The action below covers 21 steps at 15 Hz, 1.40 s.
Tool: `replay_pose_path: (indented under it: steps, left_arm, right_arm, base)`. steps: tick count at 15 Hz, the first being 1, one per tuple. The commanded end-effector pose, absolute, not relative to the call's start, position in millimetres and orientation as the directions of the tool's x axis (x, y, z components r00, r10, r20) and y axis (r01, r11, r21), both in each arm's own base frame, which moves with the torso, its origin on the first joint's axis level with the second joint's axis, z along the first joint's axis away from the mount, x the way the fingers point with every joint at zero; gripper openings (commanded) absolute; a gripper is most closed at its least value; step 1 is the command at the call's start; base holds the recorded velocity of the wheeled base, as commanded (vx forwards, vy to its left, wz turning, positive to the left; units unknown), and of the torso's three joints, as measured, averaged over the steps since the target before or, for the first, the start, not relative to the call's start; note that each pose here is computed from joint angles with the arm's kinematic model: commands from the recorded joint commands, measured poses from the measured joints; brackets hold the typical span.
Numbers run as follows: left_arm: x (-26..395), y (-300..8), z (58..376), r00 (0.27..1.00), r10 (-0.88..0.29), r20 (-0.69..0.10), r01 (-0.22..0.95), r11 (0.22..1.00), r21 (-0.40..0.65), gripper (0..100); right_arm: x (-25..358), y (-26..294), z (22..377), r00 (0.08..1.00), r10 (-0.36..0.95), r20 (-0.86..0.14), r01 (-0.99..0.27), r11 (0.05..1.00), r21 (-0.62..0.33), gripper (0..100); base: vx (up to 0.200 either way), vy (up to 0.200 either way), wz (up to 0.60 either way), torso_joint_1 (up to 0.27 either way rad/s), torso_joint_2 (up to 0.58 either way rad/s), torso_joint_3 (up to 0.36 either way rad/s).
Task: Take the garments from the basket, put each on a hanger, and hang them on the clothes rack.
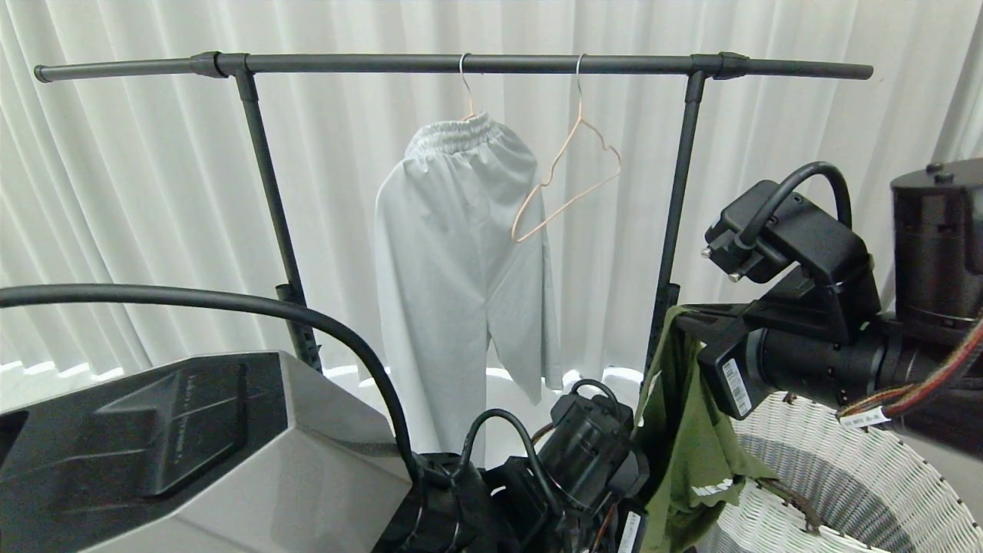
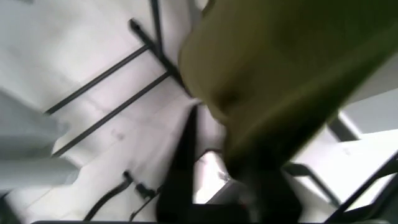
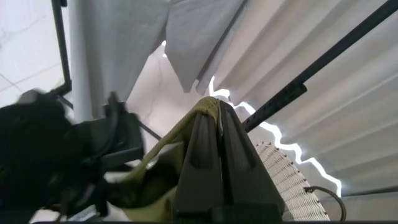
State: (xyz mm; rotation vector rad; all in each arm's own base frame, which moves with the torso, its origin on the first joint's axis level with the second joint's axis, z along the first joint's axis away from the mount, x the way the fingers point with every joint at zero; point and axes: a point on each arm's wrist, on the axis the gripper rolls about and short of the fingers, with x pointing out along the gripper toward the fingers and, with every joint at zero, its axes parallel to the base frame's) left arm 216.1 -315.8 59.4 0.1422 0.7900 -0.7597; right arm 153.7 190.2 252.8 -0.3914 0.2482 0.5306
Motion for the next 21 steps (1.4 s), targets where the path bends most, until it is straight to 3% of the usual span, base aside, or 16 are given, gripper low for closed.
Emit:
replay_pose_path:
  steps: [1, 2, 4, 6, 10, 12, 18, 21]
  left_arm:
    - [191, -303, 83, 0.481, -0.575, -0.662, 0.676, 0.724, -0.138, 0]
    - [188, -297, 92, 0.494, -0.577, -0.650, 0.671, 0.729, -0.136, 0]
    - [192, -267, 130, 0.644, -0.521, -0.560, 0.576, 0.812, -0.094, 0]
    - [195, -238, 174, 0.722, -0.519, -0.457, 0.530, 0.840, -0.117, 0]
    - [166, -184, 244, 0.780, -0.525, -0.342, 0.516, 0.848, -0.125, 0]
    - [149, -165, 269, 0.787, -0.529, -0.318, 0.535, 0.842, -0.076, 0]
    - [156, -155, 298, 0.878, -0.419, -0.231, 0.466, 0.859, 0.212, 0]
    - [166, -165, 315, 0.888, -0.421, -0.186, 0.456, 0.857, 0.239, 0]
  right_arm:
    - [157, 186, 247, 0.841, 0.419, -0.342, -0.521, 0.799, -0.301, 0]
    - [159, 185, 245, 0.844, 0.410, -0.346, -0.514, 0.803, -0.303, 0]
    - [165, 183, 247, 0.841, 0.434, -0.323, -0.522, 0.809, -0.272, 0]
    - [171, 189, 250, 0.822, 0.506, -0.263, -0.563, 0.791, -0.239, 0]
    - [176, 199, 259, 0.795, 0.587, -0.152, -0.606, 0.765, -0.218, 0]
    - [175, 194, 263, 0.803, 0.581, -0.134, -0.596, 0.773, -0.216, 0]
    - [168, 143, 282, 0.872, 0.477, -0.110, -0.489, 0.837, -0.247, 0]
    - [150, 123, 300, 0.877, 0.469, -0.102, -0.479, 0.843, -0.245, 0]
  base:
    - [0.000, 0.000, 0.00, 0.000, 0.00, 0.000]
    - [0.000, 0.000, 0.00, 0.000, 0.00, 0.000]
    - [0.000, 0.000, 0.00, 0.000, 0.00, 0.000]
    - [0.000, 0.000, 0.00, 0.000, 0.00, 0.000]
    - [0.000, 0.000, 0.00, 0.000, 0.00, 0.000]
    - [0.000, 0.000, 0.00, 0.000, 0.00, 0.000]
    - [0.000, 0.000, 0.00, 0.000, 0.00, 0.000]
    - [0.000, 0.000, 0.00, 0.000, 0.00, 0.000]
